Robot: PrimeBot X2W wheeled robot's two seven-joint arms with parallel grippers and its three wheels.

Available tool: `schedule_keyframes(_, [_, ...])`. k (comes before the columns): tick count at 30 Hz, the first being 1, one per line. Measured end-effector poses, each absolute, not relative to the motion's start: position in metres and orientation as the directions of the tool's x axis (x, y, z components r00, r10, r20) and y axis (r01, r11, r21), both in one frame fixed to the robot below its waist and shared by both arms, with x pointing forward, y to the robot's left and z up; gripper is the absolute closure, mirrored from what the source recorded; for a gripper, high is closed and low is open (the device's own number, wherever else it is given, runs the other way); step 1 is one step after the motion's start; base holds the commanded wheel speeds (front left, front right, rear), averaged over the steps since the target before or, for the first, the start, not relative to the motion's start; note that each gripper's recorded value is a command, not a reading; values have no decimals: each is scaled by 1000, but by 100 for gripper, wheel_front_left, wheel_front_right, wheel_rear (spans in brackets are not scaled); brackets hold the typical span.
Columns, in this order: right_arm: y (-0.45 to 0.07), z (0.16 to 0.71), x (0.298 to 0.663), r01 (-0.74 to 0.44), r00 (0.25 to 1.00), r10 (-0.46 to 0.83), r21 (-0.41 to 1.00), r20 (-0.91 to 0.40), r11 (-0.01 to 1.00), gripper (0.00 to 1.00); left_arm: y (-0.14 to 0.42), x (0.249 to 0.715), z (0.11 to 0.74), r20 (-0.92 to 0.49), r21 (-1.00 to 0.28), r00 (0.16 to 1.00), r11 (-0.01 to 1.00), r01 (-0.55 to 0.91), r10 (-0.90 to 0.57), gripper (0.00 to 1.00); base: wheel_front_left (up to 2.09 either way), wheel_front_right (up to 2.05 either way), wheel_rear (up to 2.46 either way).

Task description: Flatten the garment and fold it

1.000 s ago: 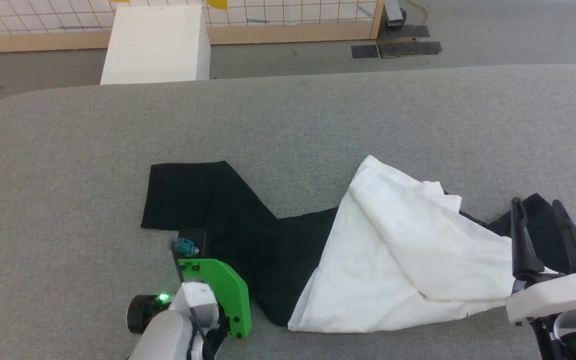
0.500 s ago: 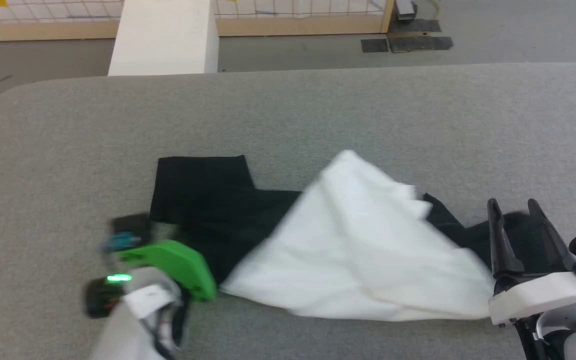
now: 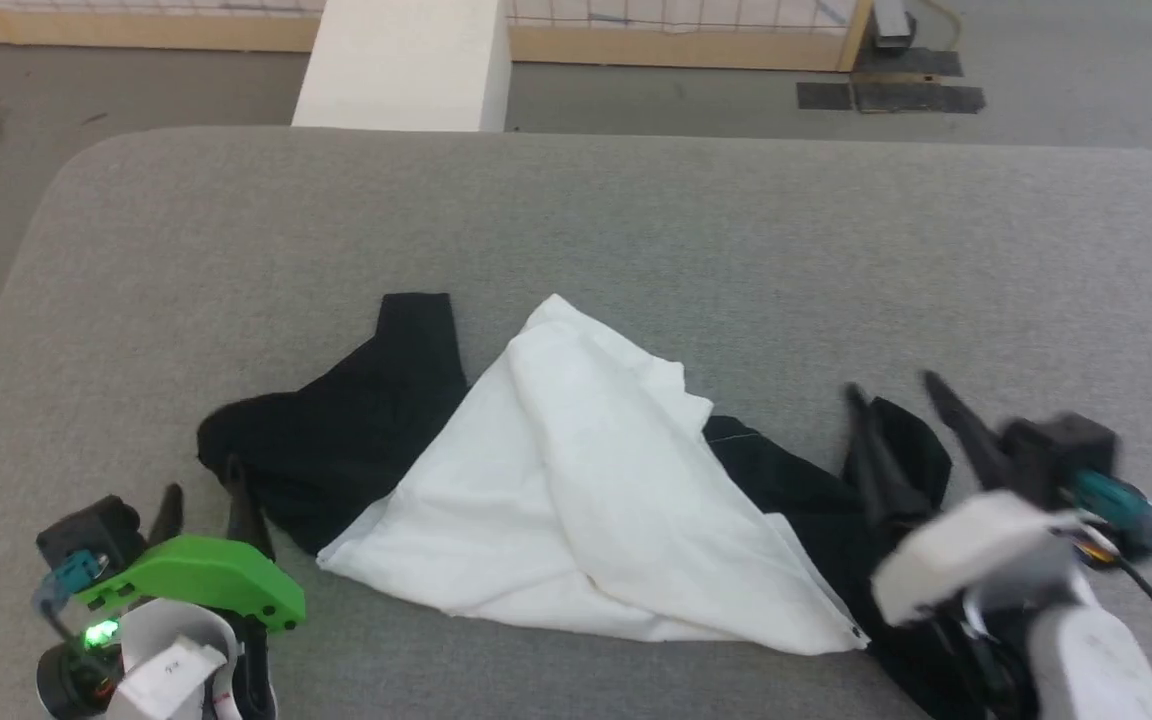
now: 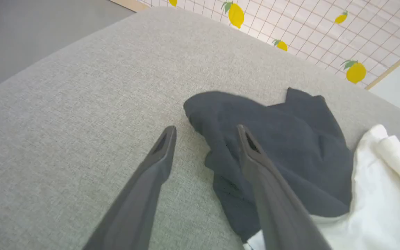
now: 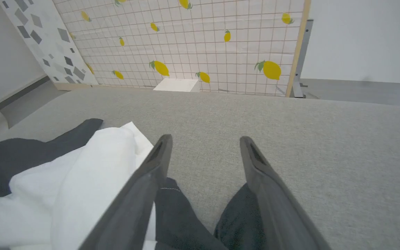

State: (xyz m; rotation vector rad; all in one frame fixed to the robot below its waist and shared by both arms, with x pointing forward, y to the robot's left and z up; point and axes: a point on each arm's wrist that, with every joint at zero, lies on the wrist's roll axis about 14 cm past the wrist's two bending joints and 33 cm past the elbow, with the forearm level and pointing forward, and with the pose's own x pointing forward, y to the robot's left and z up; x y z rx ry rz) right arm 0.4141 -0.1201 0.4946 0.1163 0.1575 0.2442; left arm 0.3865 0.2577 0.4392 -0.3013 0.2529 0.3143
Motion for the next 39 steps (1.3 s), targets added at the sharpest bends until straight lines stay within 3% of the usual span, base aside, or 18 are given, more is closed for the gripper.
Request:
schedule_keyframes(6, [-56,493,442,-402,882,420,123,-213,907,0,263,388,473,-59,-262,955,918,-297,292,0,0,0,0])
schedule_keyframes(13, [-9,453,473,-517,738,501,97,-451,850,0,258,402,525,131,-214,960,952,-218,249,0,0,0,0])
schedule_keyframes(21, [11,391,480,-571,535,462,101,-707,815,0,275,394,515,106,-192,951,945,-266,290,0,0,0,0])
schedule_keyframes(22, [13,385,479,-573,516,457,105,-724,813,41,276,393,512,98,-193,951,943,-272,294,0,0,0,0])
schedule_keyframes(23, [13,381,479,-574,501,450,105,-739,812,60,276,393,510,90,-193,951,942,-275,296,0,0,0,0])
schedule_keyframes(26, [17,376,483,-583,471,439,103,-765,806,100,275,391,504,72,-192,953,941,-278,296,0,0,0,0])
schedule_keyframes(30, [23,383,488,-580,500,464,114,-732,806,100,275,390,503,65,-191,951,939,-285,301,0,0,0,0])
schedule_keyframes(35, [38,431,496,-597,615,562,139,-553,790,100,273,387,506,74,-191,952,941,-278,296,0,0,0,0])
schedule_keyframes(39, [59,481,468,-660,626,671,188,-399,727,100,272,379,512,89,-181,952,944,-275,294,0,0,0,0])
